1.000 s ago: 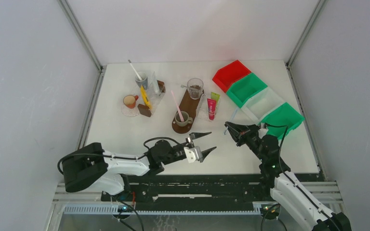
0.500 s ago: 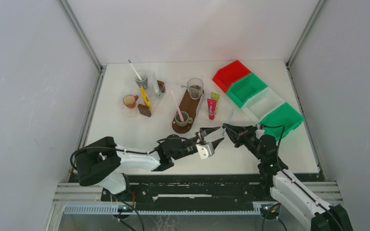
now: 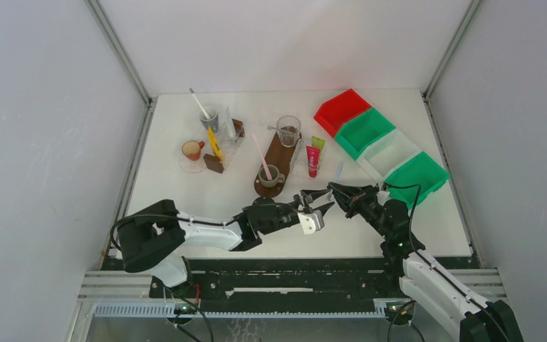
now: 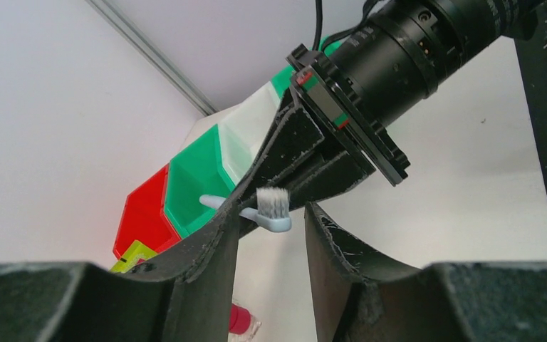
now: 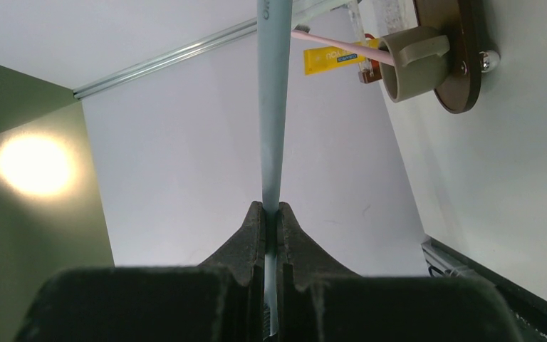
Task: Prepare toiletry sets of a toothbrush and toothpaste on the tray
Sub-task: Pick up the toothbrush from the storage box.
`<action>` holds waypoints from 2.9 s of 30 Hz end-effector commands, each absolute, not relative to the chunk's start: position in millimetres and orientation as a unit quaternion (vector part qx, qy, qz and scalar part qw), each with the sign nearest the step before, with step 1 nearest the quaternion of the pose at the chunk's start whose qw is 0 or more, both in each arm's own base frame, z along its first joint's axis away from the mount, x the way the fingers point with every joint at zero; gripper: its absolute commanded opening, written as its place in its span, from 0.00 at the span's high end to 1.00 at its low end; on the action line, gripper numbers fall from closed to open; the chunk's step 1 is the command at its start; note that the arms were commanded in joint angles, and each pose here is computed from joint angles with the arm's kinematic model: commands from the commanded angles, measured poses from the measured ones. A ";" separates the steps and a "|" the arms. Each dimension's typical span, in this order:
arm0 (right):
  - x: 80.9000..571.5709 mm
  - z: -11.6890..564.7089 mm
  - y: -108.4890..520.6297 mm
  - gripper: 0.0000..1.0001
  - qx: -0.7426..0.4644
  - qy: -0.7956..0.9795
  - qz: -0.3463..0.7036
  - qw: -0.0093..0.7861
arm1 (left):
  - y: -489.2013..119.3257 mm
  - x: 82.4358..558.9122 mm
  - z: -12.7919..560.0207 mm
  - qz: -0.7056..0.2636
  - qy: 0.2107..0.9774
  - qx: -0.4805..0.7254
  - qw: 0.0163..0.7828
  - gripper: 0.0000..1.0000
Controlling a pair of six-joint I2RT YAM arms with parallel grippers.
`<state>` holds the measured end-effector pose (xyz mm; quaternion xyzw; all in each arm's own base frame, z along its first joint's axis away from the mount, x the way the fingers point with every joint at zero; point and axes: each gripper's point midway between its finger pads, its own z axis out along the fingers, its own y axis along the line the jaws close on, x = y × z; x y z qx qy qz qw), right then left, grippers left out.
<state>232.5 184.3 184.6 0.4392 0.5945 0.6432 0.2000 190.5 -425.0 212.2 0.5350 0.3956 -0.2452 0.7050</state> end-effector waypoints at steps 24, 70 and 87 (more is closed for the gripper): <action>228.8 195.4 189.9 1.00 0.426 0.584 0.662 0.196 | -427.4 198.1 247.2 -0.235 0.387 0.507 0.733 0.98; 154.3 186.5 258.0 0.31 -0.380 0.648 0.432 0.499 | -291.5 171.8 204.6 -0.524 0.749 0.237 0.329 1.00; 153.0 152.4 284.1 0.33 -0.424 0.681 0.395 0.447 | -302.4 180.3 219.0 -0.546 0.741 0.217 0.325 1.00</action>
